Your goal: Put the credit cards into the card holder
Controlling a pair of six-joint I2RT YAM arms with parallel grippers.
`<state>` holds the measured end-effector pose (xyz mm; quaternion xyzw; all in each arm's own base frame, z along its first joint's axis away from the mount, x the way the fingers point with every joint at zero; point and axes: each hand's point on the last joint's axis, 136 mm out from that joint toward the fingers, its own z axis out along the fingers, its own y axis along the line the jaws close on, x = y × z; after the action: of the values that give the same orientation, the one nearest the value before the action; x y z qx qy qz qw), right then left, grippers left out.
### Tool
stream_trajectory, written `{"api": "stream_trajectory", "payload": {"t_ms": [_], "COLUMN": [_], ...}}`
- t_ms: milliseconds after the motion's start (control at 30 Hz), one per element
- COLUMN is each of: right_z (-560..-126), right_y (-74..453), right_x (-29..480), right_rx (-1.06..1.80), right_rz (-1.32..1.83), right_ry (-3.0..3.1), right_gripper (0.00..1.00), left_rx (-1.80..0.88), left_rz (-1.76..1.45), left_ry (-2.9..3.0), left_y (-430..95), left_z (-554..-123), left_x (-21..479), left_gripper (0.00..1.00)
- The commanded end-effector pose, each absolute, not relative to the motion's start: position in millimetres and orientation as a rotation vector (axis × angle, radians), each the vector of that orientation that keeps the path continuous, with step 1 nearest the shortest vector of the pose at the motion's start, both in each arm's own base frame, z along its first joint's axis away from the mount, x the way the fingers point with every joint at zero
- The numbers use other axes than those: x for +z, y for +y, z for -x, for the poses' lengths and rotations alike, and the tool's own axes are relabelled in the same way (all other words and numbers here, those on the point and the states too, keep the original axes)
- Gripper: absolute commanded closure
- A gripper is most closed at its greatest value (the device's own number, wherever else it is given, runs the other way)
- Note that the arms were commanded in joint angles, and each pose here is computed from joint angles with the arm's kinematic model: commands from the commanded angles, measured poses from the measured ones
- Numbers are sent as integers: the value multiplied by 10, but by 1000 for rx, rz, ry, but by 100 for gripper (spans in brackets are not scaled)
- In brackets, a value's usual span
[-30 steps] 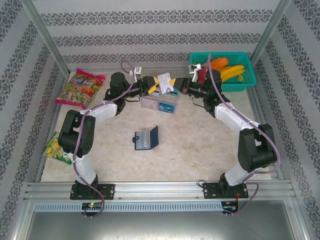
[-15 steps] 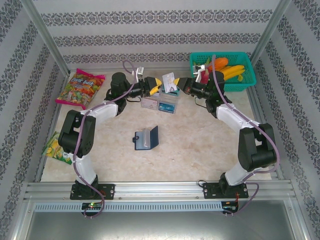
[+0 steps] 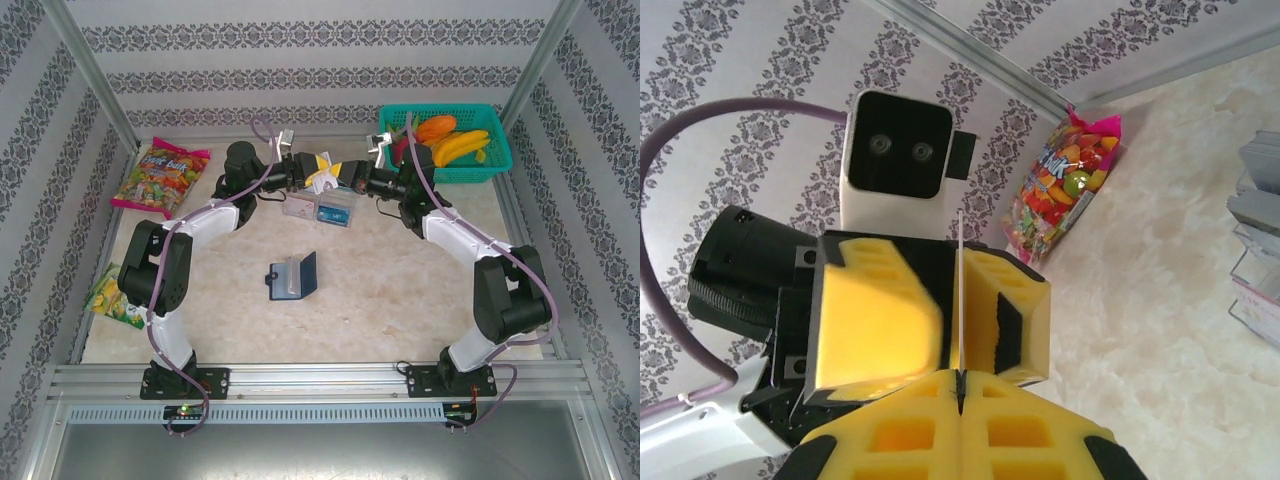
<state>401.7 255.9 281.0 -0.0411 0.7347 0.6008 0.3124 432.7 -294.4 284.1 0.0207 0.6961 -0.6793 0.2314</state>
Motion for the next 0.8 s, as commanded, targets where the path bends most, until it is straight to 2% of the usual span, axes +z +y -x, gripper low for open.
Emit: {"api": "stream_trajectory", "payload": {"t_ms": [0,133,667,733,767], "right_z": [-4067,-4080,-4082,-4089,-4093], "right_y": [2512,2418,2347,2345,2341], "right_x": [2920,2916,2913,2889,2882], "right_rx": [1575,1562,1550,1551,1554], "right_rz": [132,104,76,71,69], "right_ry": [1886,1877,1861,1866,1869], "right_gripper": [97,97,96,96,94], "left_rx": [-1857,-1847,-1842,-1843,-1842], "left_rz": [-143,-135,-118,-120,-119], "left_ry": [1863,1872,1877,1875,1877], "left_y": [-2985,-2979,-2968,-2970,-2969], "left_z": [-4267,-4281,-4311,-4310,-4309], "left_x": [3020,2990,2972,2979,2971], "left_gripper": [80,82,79,84,92]}}
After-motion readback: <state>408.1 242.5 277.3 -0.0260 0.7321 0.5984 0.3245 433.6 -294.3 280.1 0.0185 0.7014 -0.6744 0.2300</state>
